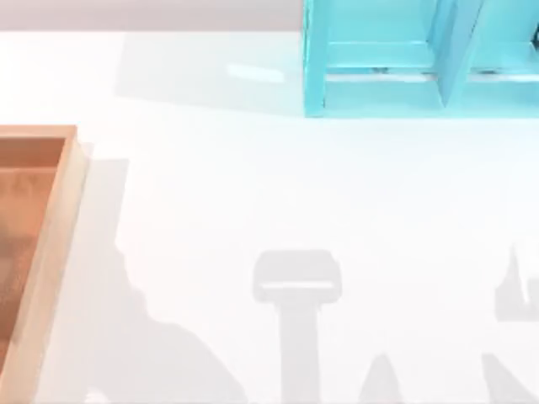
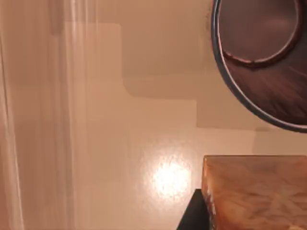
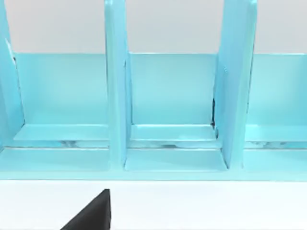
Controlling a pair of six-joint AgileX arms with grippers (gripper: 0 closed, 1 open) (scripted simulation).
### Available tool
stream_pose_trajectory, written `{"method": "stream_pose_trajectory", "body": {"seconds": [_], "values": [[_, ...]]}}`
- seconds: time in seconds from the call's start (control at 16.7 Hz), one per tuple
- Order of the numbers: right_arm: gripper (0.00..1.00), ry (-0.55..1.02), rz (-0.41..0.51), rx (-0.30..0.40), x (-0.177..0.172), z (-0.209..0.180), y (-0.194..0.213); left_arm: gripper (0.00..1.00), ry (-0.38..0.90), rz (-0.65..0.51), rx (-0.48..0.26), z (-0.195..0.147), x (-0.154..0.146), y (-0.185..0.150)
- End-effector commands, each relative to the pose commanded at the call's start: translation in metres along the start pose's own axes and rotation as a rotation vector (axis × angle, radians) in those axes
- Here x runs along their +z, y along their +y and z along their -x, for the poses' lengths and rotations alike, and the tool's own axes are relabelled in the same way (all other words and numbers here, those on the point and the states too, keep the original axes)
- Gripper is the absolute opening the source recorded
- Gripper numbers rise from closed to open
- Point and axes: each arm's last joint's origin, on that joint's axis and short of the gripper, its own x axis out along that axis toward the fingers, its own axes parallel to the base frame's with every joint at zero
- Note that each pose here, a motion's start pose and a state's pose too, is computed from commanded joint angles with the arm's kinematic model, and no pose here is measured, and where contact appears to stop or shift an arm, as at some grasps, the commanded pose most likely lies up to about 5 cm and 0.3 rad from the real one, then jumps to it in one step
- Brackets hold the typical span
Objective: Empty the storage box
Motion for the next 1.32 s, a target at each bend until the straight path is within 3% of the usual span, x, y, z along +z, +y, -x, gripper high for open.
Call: {"method": "stream_pose_trajectory", "body": {"seconds": [0.24,0.54,0.84,1.32], "values": [[1.0,0.0,0.0,0.0,0.0,0.0,0.0,0.0,-0.089,0.03,0.053,0.038,0.023,0.009],[1.0,0.0,0.0,0.0,0.0,0.0,0.0,0.0,-0.029,0.023,0.025,0.077,0.011,0.008],[1.0,0.0,0.0,0.0,0.0,0.0,0.0,0.0,0.121,-0.01,-0.065,0.09,-0.011,0.0],[1.0,0.0,0.0,0.0,0.0,0.0,0.0,0.0,0.142,-0.014,-0.081,0.089,-0.013,-0.005]]}}
